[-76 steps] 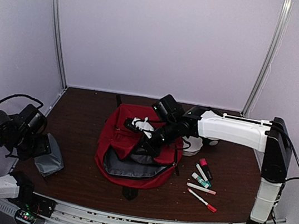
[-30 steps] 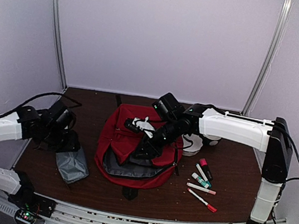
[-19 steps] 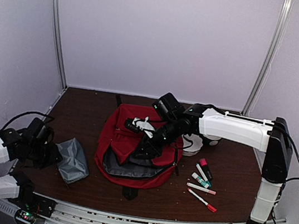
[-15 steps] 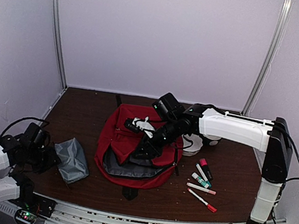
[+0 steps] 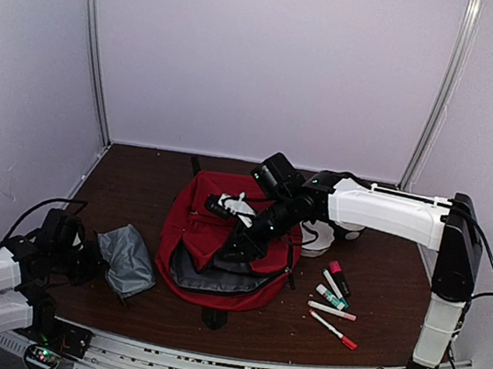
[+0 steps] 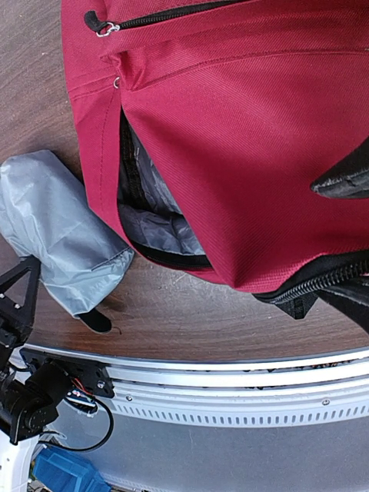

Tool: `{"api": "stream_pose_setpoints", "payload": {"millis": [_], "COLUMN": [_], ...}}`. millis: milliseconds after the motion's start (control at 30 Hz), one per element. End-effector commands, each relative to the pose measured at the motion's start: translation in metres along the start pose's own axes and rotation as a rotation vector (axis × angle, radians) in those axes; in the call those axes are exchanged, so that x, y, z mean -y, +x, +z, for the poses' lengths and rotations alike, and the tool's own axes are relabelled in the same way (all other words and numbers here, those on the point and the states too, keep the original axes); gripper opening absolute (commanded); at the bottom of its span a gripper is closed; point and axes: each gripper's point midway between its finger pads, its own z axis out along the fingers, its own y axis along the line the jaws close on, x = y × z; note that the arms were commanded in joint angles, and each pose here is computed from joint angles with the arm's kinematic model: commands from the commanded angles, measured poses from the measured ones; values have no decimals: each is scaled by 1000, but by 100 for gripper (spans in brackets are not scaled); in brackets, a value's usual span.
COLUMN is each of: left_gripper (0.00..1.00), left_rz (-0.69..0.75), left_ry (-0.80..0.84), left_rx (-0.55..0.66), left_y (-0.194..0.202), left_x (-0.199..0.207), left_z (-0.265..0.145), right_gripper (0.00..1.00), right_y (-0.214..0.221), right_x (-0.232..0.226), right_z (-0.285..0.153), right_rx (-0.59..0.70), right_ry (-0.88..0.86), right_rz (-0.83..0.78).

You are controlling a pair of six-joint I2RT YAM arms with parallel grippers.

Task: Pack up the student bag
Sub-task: Adjust the pencil case at the corner of the board.

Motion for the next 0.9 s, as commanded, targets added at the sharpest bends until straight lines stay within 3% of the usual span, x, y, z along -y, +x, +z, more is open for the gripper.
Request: {"api": "stream_pose_setpoints", "payload": {"millis": [0,167,267,433,500,700,733,800,867], "left_gripper": [0,0,0,0,0,0,5,34,50], "left_rz": [115,321,475,710,734,741,734,713,699], "left_ry": [26,82,33,-45,-86,-195,-197,-213,-206], "left_rx": [91,47,4,-169,-218,-217,-208,-190,-167], "left_y": [-31,-39,-33,0,10,9,7,2,-3], "left_x": [32,78,93,110,108,103,104,105,110], "left_z": [-23,-47,-57,-57,-49,-47,-48,-55,-63], "right_gripper": [34,34,33,32,32,32,32,32,31], "right_y": [-12,-12,-14,-15,-14,-14,-14,-14,-13], "right_x": [-5,-4,-2,-4,-3,-4,-3,-3,-3], "right_z": [-11,-11,-13,-13,-12,-12,-13,-13,-12], "right_rx": [35,35,36,38,36,35,36,37,35], "right_ry": [-5,2,15,8,4,1,4,4,3], "right_rz": [-10,-10,-14,-14,-9,-6,-7,-9,-8]}}
